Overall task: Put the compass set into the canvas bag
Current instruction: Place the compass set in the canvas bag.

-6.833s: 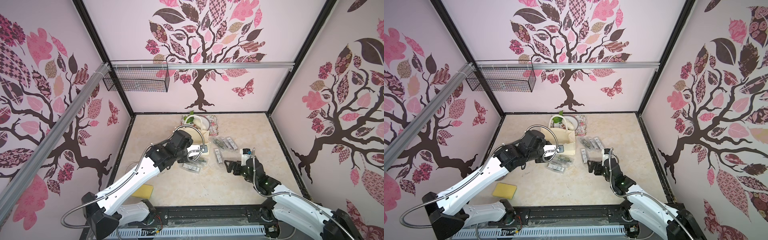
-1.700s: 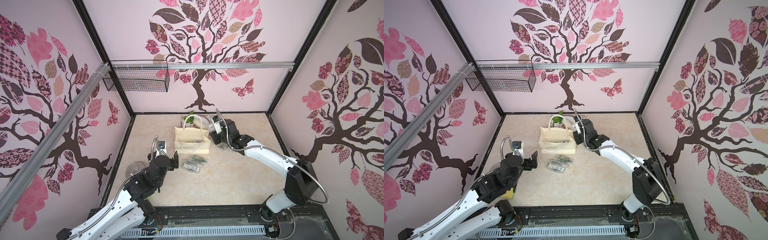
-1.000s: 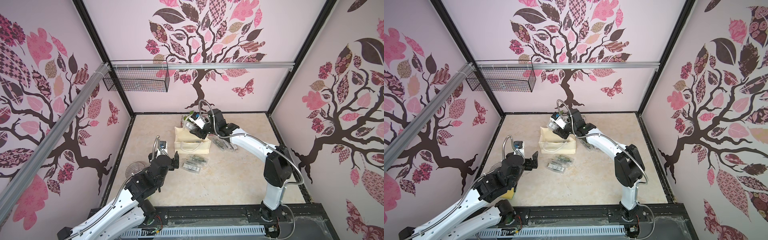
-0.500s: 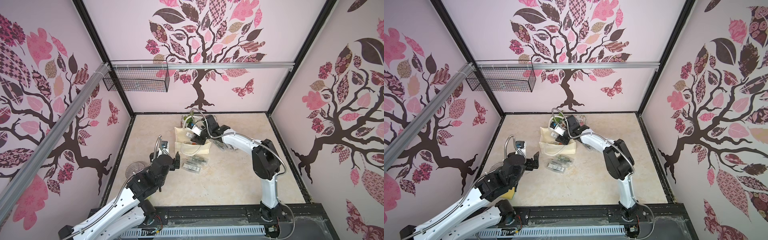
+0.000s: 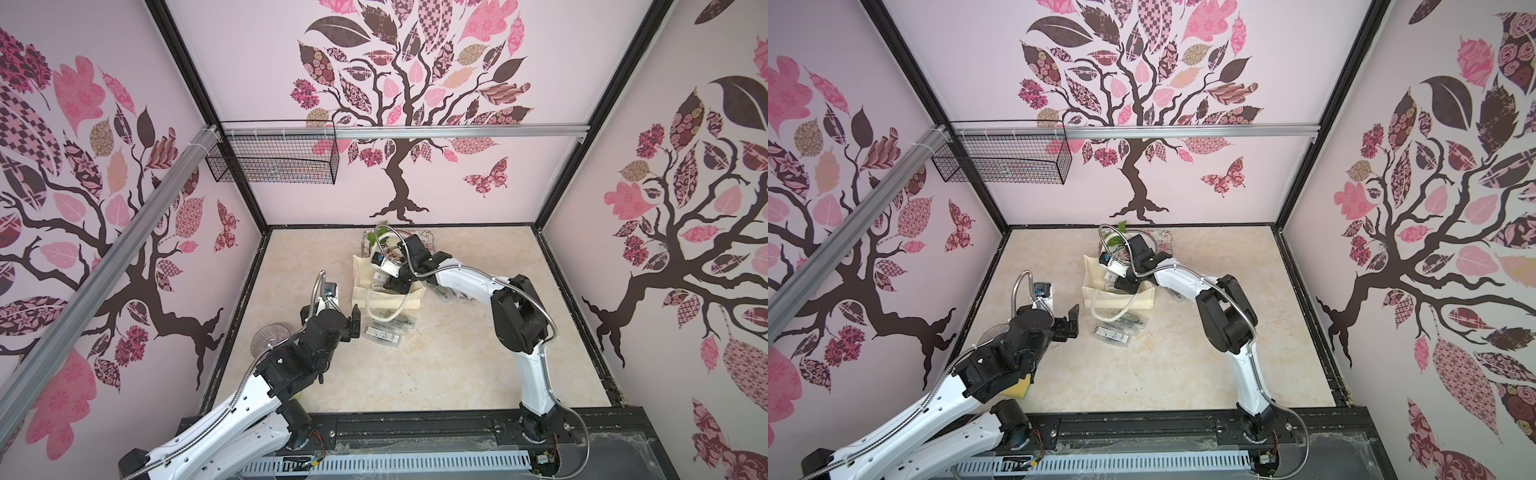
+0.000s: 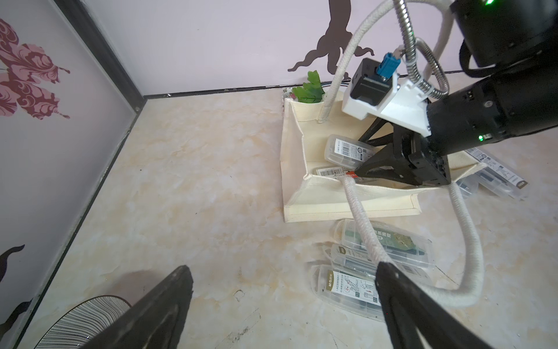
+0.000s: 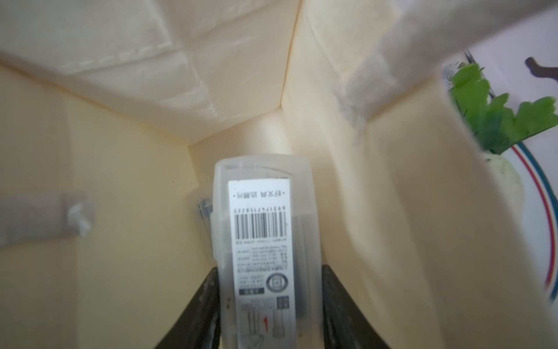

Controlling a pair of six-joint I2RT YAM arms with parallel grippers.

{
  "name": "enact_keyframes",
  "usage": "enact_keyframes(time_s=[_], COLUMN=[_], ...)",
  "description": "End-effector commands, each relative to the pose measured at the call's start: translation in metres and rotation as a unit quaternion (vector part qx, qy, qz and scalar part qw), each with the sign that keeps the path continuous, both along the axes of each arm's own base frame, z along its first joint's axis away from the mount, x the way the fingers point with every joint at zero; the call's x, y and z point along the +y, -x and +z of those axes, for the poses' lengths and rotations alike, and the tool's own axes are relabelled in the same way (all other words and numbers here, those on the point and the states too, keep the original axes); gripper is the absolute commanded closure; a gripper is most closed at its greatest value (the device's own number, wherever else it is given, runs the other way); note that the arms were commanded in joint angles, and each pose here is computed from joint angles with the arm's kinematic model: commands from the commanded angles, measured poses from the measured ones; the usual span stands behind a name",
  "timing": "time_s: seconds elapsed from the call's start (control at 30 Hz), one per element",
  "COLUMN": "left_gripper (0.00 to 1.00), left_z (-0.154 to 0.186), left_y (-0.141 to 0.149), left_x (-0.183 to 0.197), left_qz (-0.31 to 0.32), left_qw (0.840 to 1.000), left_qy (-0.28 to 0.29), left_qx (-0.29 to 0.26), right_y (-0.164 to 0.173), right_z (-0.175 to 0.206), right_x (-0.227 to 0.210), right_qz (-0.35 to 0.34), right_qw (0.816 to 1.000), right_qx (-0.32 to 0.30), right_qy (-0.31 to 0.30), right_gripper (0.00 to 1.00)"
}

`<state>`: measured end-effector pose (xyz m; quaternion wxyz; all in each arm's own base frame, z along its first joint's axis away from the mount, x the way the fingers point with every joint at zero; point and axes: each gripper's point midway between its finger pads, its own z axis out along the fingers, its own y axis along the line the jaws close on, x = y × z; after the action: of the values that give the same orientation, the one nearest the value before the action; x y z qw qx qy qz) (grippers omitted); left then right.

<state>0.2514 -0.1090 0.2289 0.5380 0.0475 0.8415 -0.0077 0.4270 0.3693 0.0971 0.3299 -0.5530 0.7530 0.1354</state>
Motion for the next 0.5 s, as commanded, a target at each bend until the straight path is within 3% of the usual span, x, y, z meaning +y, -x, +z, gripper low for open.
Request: enact_keyframes(time_s=[0.0,0.2,0.47], left_gripper=[0.03,0.03,0.03], left_z=[-0.007,-0.008,-0.009], left_y=[0.0,0.0,0.0], left_x=[0.003,0.003,0.003], left_qz=[0.008,0.007,0.007], left_qw=[1.0,1.0,1.0], left_qy=[0.001,0.0,-0.004], left_qx=[0.002,0.002,0.003], right_y=[0.003,0.002,0.0], right_z=[-0.03,-0.044,-0.039], right_x=[-0.001,-0.001,0.002], right_qz=[0.004,0.002,0.005], right_qw=[0.999,0.999,0.999], right_qx=[0.03,0.04,0.037], right_qy=[0.025,0.033,0.027], right_gripper=[0.6,0.58,0.4])
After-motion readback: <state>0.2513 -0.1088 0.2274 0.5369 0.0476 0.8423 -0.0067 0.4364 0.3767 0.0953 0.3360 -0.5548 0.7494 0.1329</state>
